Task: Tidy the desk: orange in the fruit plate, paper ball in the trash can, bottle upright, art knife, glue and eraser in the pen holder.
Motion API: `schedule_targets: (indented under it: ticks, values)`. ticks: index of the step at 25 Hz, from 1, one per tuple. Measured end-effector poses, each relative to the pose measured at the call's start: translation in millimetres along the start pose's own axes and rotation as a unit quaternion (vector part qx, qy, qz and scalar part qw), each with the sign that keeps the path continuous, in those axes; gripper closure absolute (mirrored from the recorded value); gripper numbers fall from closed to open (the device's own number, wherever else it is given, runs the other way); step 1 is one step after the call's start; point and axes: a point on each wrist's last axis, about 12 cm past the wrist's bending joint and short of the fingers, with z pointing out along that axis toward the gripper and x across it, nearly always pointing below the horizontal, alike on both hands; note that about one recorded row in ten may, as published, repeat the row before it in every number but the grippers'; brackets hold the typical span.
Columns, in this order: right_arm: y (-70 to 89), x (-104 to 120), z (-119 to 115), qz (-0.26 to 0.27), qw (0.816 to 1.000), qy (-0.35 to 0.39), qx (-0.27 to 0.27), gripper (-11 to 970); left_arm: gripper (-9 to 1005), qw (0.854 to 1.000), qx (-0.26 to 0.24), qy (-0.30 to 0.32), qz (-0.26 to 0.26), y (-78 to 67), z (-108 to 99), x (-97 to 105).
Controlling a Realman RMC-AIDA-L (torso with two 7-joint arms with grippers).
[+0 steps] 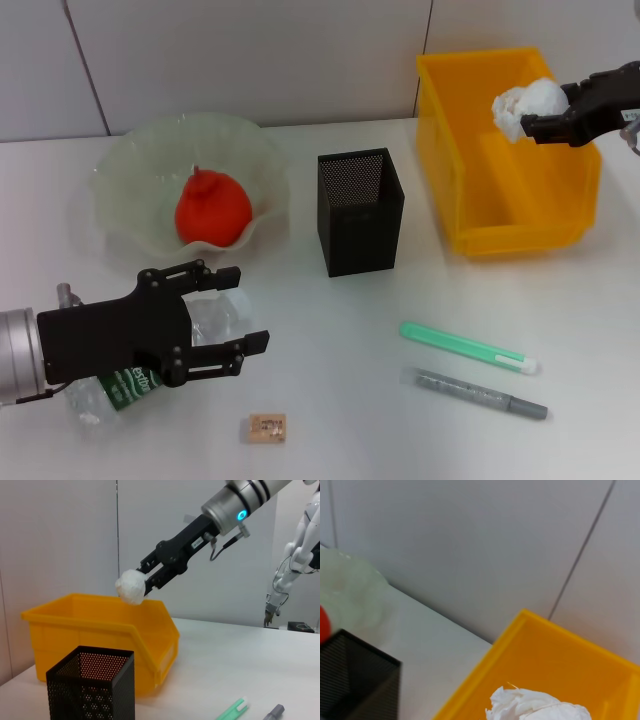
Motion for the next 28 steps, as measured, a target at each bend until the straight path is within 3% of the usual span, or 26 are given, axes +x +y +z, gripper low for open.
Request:
schedule_targets:
  ticks: [8, 22, 28]
  values:
    - [-7.5, 6, 16, 0.005, 1.0, 0.009, 0.019, 324, 191, 1.0, 0.002, -0.001, 0.002, 1.5, 2, -2]
    - [-10.3, 4, 18, 0.007, 0.999, -0.009, 0.036, 225, 191, 1.0, -0.002, 0.0, 0.004, 4.3, 4, -3]
    - [-6.3, 2, 7, 0.029, 0.997, -0.068, 0.002, 197, 191, 1.0, -0.001, 0.0, 0.006, 4.8, 5, -4]
